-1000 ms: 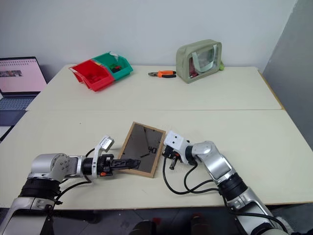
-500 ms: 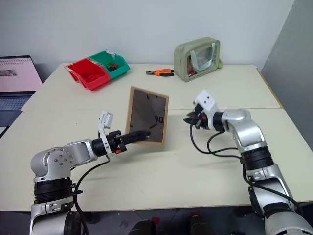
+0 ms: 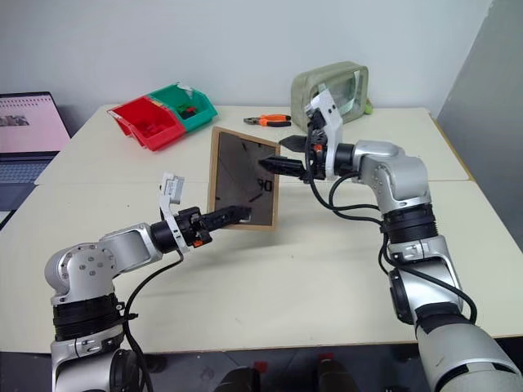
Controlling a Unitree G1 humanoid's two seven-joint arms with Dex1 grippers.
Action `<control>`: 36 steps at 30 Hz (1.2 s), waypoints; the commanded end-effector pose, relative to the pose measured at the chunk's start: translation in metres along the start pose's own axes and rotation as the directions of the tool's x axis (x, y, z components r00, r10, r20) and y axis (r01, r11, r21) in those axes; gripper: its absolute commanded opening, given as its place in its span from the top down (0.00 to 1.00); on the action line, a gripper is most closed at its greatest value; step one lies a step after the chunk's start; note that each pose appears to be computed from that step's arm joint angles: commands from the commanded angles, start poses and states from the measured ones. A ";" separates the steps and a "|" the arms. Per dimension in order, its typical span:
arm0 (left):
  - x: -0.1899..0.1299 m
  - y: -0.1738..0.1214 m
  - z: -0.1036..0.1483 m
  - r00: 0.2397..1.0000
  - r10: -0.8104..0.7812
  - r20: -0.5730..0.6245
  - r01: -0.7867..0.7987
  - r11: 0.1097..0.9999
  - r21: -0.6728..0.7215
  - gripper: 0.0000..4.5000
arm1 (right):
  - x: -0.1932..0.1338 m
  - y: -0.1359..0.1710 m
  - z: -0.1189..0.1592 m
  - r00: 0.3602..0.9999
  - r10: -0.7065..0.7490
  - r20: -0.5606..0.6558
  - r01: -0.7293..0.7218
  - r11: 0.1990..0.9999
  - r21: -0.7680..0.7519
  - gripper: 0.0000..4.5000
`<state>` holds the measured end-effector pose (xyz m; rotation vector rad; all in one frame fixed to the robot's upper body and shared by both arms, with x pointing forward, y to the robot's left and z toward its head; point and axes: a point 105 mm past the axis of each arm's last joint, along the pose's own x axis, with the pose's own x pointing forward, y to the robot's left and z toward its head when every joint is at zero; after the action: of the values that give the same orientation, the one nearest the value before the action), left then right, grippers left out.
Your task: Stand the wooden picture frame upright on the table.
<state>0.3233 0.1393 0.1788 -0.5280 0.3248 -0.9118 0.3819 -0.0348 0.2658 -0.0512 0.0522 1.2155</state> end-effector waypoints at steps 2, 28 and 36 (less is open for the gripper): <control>0.000 -0.018 0.019 0.997 -0.065 0.037 0.062 0.995 0.074 0.72 | 0.015 0.017 0.016 0.997 0.076 0.028 -0.076 0.997 -0.017 0.02; -0.005 -0.024 -0.002 0.995 -0.096 -0.005 0.096 0.995 0.027 0.72 | -0.046 0.055 -0.011 0.982 0.190 0.017 -0.191 0.978 0.082 0.02; -0.026 -0.028 -0.014 0.989 -0.138 -0.045 0.131 0.982 -0.138 0.72 | -0.101 0.018 -0.025 0.990 -0.123 -0.064 0.110 0.977 -0.181 0.02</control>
<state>0.2919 0.1392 0.1673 -0.6110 0.4413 -0.9928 0.3265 -0.1147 0.2354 -0.0843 0.1517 1.1805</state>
